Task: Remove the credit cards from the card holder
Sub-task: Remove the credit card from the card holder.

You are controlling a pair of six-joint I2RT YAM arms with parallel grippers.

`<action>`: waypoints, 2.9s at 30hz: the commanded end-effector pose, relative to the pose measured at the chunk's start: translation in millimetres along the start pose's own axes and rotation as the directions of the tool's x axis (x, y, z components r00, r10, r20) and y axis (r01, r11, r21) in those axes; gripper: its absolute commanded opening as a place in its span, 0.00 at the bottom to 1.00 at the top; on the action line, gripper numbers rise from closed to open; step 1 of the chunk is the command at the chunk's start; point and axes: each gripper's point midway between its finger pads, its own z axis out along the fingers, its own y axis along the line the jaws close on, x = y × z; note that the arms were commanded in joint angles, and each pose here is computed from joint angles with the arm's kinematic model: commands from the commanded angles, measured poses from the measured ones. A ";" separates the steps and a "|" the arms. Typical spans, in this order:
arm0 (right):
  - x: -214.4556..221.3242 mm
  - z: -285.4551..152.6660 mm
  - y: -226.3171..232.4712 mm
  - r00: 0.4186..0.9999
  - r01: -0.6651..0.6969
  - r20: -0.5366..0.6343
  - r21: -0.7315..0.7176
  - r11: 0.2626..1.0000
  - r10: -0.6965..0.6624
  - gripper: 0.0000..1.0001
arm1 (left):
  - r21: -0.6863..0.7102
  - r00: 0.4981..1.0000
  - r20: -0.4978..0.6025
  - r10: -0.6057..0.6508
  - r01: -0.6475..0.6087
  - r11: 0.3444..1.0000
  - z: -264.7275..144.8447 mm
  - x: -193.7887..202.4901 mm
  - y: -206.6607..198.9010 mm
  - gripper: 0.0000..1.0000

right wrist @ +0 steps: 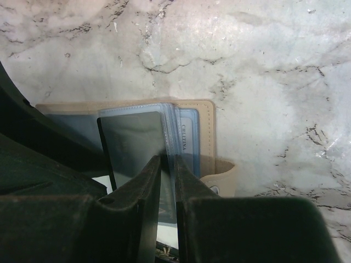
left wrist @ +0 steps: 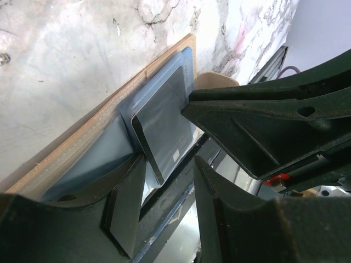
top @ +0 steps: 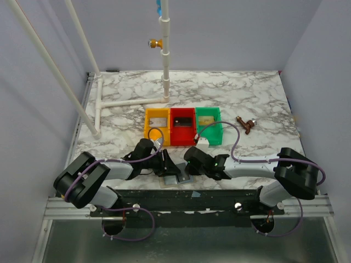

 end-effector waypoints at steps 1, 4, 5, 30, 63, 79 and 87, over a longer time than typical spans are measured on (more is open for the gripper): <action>37.8 7.2 -36.9 0.994 0.047 -0.107 0.107 0.993 -0.036 0.17 | 0.121 0.999 0.008 0.043 -0.044 0.992 -5.2 -1.7 -28.5 0.41; 38.3 7.3 -37.7 0.994 0.044 -0.107 0.108 0.993 -0.032 0.17 | 0.123 0.999 0.012 0.044 -0.046 0.991 -6.2 -1.7 -29.4 0.41; 38.8 7.3 -38.0 0.994 0.043 -0.108 0.108 0.993 -0.031 0.17 | 0.122 0.999 0.015 0.045 -0.046 0.991 -6.6 -2.1 -29.2 0.40; 27.0 0.0 -23.0 0.992 0.095 -0.084 0.047 0.994 -0.090 0.25 | 0.123 0.999 0.032 0.043 -0.047 0.991 -7.1 -6.5 -30.0 0.41; -9.5 -12.6 14.9 0.982 0.186 -0.034 0.049 0.981 -0.185 0.55 | -0.152 0.993 0.105 0.052 -0.036 0.988 -24.0 -19.5 9.7 0.38; 0.9 -3.6 22.2 0.965 0.261 -0.060 0.142 0.955 -0.255 0.64 | -0.161 0.996 0.086 -0.005 0.019 0.987 -15.9 -15.4 28.2 0.26; 5.1 -7.1 28.9 0.979 0.202 -0.056 0.094 0.975 -0.197 0.65 | -0.144 0.997 0.082 -0.006 0.018 0.989 -14.2 -15.8 26.6 0.25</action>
